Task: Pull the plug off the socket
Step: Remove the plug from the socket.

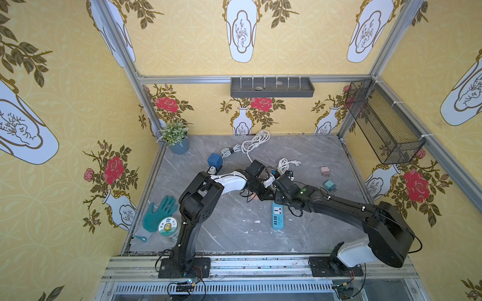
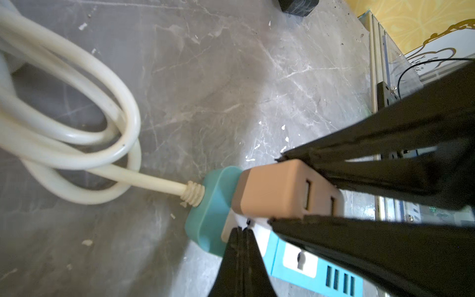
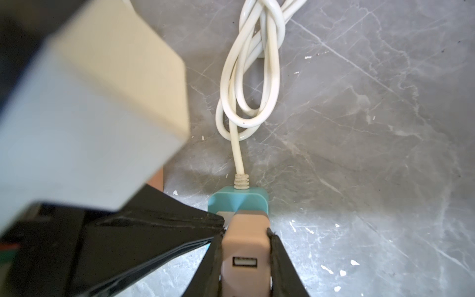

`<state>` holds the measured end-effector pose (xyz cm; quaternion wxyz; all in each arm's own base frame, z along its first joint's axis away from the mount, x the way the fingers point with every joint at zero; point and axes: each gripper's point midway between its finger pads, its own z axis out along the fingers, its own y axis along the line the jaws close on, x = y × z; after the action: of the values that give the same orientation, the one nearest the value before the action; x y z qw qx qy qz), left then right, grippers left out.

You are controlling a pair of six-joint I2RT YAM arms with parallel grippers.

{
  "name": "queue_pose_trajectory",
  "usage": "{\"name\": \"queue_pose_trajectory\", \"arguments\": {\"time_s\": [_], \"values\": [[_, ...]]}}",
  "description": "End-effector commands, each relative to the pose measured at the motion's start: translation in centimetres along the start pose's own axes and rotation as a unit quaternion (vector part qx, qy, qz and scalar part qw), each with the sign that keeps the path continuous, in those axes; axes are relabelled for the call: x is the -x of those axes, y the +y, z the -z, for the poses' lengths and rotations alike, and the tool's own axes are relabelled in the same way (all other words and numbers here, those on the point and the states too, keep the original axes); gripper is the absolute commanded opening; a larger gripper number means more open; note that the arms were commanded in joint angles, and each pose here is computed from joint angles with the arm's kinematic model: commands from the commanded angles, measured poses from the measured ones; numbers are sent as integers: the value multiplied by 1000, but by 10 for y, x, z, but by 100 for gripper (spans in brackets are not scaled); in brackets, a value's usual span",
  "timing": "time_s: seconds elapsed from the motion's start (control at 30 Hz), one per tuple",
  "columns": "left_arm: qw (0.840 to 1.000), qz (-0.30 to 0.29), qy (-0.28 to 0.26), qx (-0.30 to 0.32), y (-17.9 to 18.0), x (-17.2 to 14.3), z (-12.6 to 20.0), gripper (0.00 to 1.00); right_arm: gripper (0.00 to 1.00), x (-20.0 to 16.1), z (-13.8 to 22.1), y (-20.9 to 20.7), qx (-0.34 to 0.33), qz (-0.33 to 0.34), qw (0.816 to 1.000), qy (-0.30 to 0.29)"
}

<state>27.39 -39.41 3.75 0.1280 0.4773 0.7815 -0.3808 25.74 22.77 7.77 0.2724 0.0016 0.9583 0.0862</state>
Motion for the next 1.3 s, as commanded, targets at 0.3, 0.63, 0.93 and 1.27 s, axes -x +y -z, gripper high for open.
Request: {"name": "queue_pose_trajectory", "arguments": {"time_s": [0.3, 0.63, 0.93, 1.27], "values": [[990, 58, 108, 73, 27, -62, -4, 0, 0, 7, 2, 12, -6, 29, 998, -49], [990, 57, 107, 73, 27, -62, -3, 0, 0, 14, 3, 5, 25, -33, 999, 29], [990, 57, 107, 72, 27, -62, -3, 0, 0, 11, -1, -3, -21, -27, 997, 64], [990, 58, 108, 74, 28, -63, -4, 0, 0, 13, 13, 17, -41, 43, 998, -5]]}}
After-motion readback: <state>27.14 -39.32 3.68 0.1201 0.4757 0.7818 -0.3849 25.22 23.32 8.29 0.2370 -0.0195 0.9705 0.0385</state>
